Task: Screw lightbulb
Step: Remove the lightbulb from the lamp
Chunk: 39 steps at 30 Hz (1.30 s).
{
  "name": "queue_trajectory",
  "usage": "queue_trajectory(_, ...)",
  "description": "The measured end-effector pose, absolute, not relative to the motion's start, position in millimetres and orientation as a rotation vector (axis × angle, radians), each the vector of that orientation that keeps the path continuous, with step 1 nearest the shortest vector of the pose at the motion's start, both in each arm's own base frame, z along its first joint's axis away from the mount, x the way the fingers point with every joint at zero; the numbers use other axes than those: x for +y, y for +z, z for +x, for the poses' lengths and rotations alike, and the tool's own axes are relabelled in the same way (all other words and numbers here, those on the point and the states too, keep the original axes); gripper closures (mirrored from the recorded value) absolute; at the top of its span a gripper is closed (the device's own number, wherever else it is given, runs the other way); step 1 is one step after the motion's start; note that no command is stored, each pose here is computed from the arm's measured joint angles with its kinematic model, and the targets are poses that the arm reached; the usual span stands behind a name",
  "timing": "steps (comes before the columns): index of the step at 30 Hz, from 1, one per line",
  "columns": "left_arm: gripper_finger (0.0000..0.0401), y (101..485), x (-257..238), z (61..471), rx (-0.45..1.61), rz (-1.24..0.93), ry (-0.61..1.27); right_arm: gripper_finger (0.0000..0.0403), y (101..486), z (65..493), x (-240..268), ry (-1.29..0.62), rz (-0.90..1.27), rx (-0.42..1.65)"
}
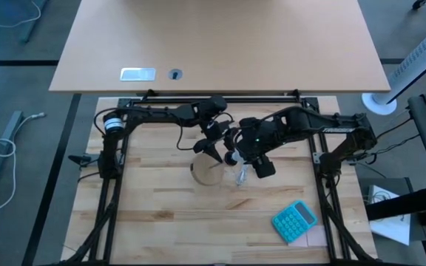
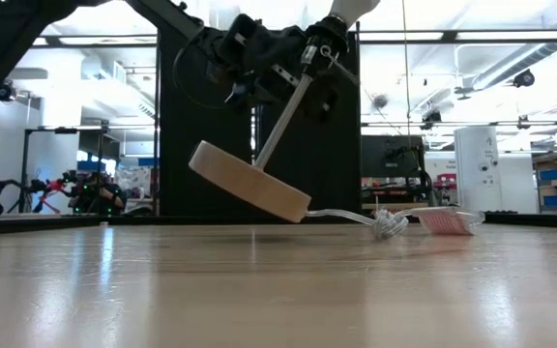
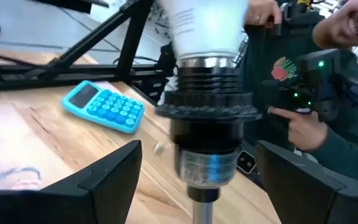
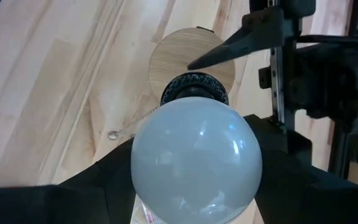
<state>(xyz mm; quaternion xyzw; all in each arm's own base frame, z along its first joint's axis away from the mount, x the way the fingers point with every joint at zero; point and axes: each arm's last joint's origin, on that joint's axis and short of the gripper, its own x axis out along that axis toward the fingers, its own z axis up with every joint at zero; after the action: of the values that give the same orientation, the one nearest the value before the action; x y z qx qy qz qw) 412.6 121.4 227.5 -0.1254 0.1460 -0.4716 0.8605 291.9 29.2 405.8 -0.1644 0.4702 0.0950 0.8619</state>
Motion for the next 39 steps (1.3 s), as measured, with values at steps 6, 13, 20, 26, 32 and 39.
queue_trajectory(6,0.0105,228,116,416,0.309,-0.269,-1.01,0.0156,406,292,29,0.196,-0.348,0.988)
queue_trajectory(13,0.0149,225,105,422,0.363,-0.227,-0.906,0.0156,405,291,27,0.195,-0.353,0.995)
queue_trajectory(20,0.0206,230,106,421,0.339,-0.188,-0.895,0.015,405,290,27,0.185,-0.346,1.007)
queue_trajectory(26,0.0261,233,106,420,0.333,-0.18,-0.892,0.0147,405,289,26,0.163,-0.325,1.015)
queue_trajectory(32,0.0261,234,107,421,0.343,-0.164,-0.845,0.0105,405,288,26,0.118,-0.275,1.025)
queue_trajectory(39,0.0261,236,107,421,0.338,-0.161,-0.84,0.0057,405,288,26,0.098,-0.24,1.027)
